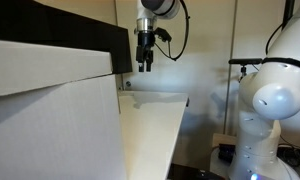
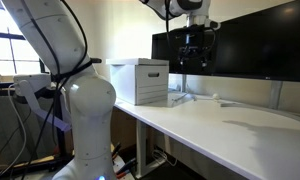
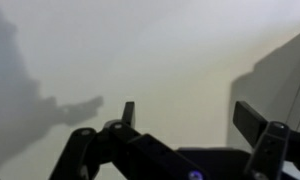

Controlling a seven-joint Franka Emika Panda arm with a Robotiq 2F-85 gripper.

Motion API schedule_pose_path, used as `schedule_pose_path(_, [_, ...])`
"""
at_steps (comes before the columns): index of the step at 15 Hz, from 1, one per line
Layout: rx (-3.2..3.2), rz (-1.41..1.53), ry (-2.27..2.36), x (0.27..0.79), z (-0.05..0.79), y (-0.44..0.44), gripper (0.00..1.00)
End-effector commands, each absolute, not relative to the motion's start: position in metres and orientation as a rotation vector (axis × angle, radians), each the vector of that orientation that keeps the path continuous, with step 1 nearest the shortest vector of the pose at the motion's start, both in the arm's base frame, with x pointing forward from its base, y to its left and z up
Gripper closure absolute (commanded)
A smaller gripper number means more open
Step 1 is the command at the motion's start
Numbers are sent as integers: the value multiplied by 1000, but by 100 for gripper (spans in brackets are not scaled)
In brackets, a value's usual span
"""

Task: Remove the cover from the box

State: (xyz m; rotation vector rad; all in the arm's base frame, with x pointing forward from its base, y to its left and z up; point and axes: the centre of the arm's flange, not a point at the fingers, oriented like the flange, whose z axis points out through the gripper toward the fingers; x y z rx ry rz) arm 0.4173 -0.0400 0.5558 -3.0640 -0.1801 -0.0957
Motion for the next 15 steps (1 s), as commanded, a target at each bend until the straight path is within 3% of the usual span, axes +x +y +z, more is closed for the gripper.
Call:
schedule_pose_path(1, [-2942,-29,-241,381,577,-22,0])
schedule_pose_path(8, [-2621,210,-447,309,603,36,0])
schedule_pose_path(15, [-2335,451,-634,286,582,92,0])
